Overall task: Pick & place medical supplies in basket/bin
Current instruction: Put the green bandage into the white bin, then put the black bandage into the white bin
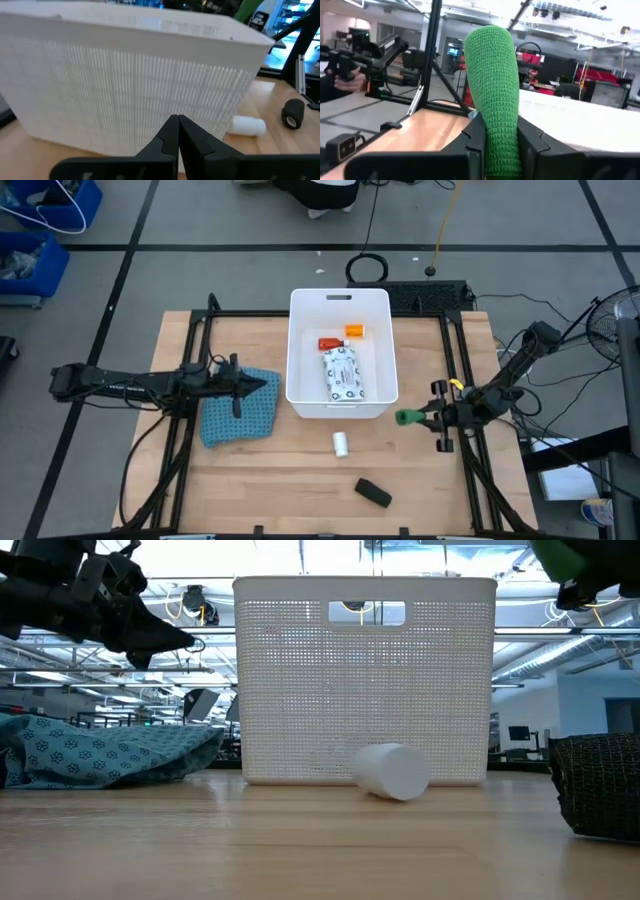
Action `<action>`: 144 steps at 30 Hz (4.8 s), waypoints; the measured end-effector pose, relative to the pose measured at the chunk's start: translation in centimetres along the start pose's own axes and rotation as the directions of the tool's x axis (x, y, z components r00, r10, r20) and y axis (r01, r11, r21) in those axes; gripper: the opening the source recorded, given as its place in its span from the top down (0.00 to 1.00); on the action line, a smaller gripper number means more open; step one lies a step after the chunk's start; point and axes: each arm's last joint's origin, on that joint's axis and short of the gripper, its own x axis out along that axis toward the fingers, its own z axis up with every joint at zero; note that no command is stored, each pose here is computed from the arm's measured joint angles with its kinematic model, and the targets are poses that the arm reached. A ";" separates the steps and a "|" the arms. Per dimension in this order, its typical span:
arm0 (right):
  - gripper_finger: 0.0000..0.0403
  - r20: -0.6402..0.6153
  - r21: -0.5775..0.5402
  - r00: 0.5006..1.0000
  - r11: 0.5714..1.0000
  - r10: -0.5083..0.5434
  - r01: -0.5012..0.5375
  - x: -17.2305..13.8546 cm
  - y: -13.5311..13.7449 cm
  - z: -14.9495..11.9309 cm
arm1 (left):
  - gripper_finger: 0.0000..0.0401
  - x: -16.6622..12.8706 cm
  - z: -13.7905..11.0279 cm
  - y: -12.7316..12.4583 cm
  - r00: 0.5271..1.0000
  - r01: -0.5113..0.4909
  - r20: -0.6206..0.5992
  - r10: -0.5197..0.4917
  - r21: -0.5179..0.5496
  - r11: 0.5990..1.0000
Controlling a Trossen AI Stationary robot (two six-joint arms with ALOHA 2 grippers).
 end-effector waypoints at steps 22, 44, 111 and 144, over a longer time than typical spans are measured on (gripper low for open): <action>0.88 -0.106 -0.171 0.973 0.968 -0.204 0.184 6.8 -0.9 8.4 | 0.98 0.0 0.9 -0.1 0.996 -0.014 0.089 -0.004 0.200 0.980; 0.88 -0.596 -0.009 0.770 0.961 -0.228 0.278 17.2 -18.1 9.6 | 0.98 0.0 0.8 0.1 0.995 -0.066 0.087 0.048 0.212 0.975; 0.91 -0.386 -0.037 0.916 0.990 0.111 -0.136 15.4 -15.7 13.2 | 0.98 -0.1 0.9 0.0 0.994 -0.060 0.099 0.042 0.185 0.981; 1.00 -0.062 0.117 0.958 0.955 0.280 -0.271 3.7 -7.5 1.8 | 0.98 0.0 0.4 0.1 0.997 -0.061 0.051 0.052 0.184 0.981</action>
